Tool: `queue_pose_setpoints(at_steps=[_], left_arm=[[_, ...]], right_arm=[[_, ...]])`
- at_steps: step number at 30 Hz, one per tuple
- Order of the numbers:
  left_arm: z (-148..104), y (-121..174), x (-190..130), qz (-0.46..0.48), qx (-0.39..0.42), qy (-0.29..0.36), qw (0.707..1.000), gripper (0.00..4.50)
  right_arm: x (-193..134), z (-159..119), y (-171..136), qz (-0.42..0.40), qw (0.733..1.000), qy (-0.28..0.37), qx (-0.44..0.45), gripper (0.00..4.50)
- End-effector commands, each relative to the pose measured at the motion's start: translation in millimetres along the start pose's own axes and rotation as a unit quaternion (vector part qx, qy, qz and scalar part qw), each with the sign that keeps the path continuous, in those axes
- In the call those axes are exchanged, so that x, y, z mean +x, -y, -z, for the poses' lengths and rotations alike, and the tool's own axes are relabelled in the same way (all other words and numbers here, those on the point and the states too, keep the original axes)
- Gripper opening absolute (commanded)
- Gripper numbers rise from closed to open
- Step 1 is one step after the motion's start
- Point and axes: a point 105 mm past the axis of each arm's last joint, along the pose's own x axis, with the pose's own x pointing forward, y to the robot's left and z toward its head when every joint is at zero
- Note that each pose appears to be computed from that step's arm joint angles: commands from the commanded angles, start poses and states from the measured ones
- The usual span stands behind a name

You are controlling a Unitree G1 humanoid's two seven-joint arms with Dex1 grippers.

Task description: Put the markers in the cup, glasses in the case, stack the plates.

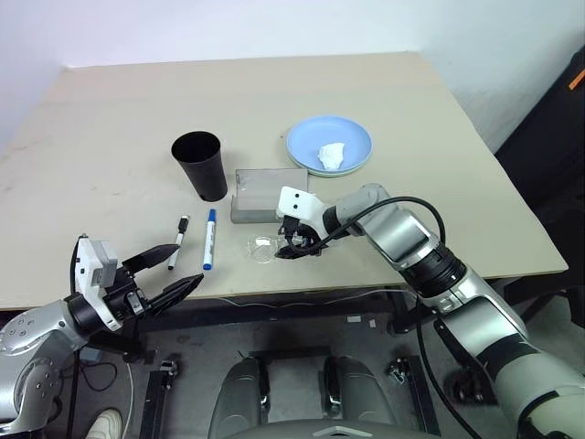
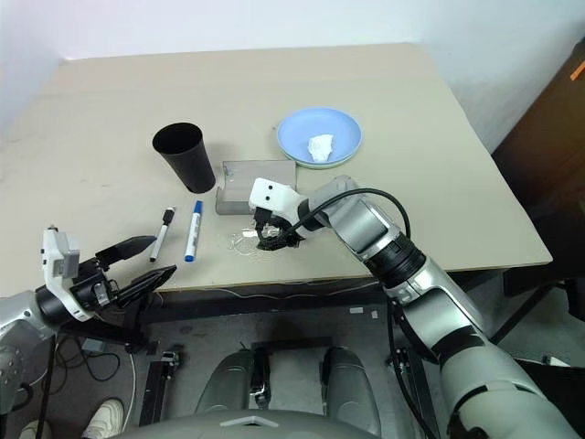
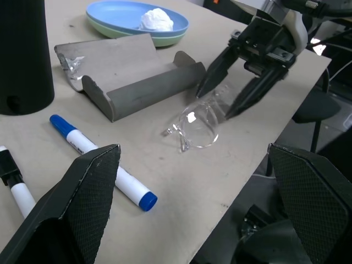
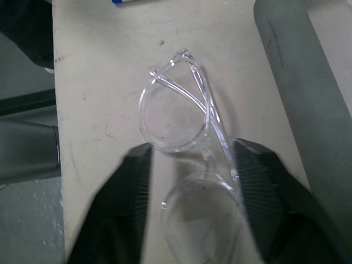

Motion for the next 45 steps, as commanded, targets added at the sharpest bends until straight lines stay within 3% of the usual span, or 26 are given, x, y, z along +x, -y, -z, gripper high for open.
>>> queue_pose_setpoints(at_steps=[1,3,5,12,24,34,39,45], left_arm=[[-6,2,1,0.005,0.015,0.011,1.0,4.5],[-5,2,2,0.005,0.016,0.011,1.0,4.5],[-5,3,3,0.006,0.015,0.012,1.0,4.5],[-7,5,8,0.01,0.014,0.018,1.0,4.5],[-11,7,15,0.012,0.011,0.024,1.0,4.5],[-14,7,18,0.016,0.01,0.03,0.999,4.5],[-16,6,21,0.015,0.007,0.039,0.999,4.5],[-14,8,22,0.016,0.004,0.04,0.999,4.5]], right_arm=[[1,-7,1,0.003,1.0,0.005,-0.016,2.4],[0,-6,1,0.001,1.0,0.002,-0.019,2.4],[0,-6,3,0.001,1.0,0.0,-0.02,2.01],[-2,-7,5,-0.002,1.0,-0.003,-0.026,0.01],[-12,-17,15,0.009,1.0,0.008,-0.021,0.01],[-44,-62,24,-0.02,0.994,0.092,-0.054,0.01],[-43,-79,46,0.002,0.99,0.112,-0.082,0.01],[-30,-81,74,0.033,0.988,0.105,-0.106,0.01]])
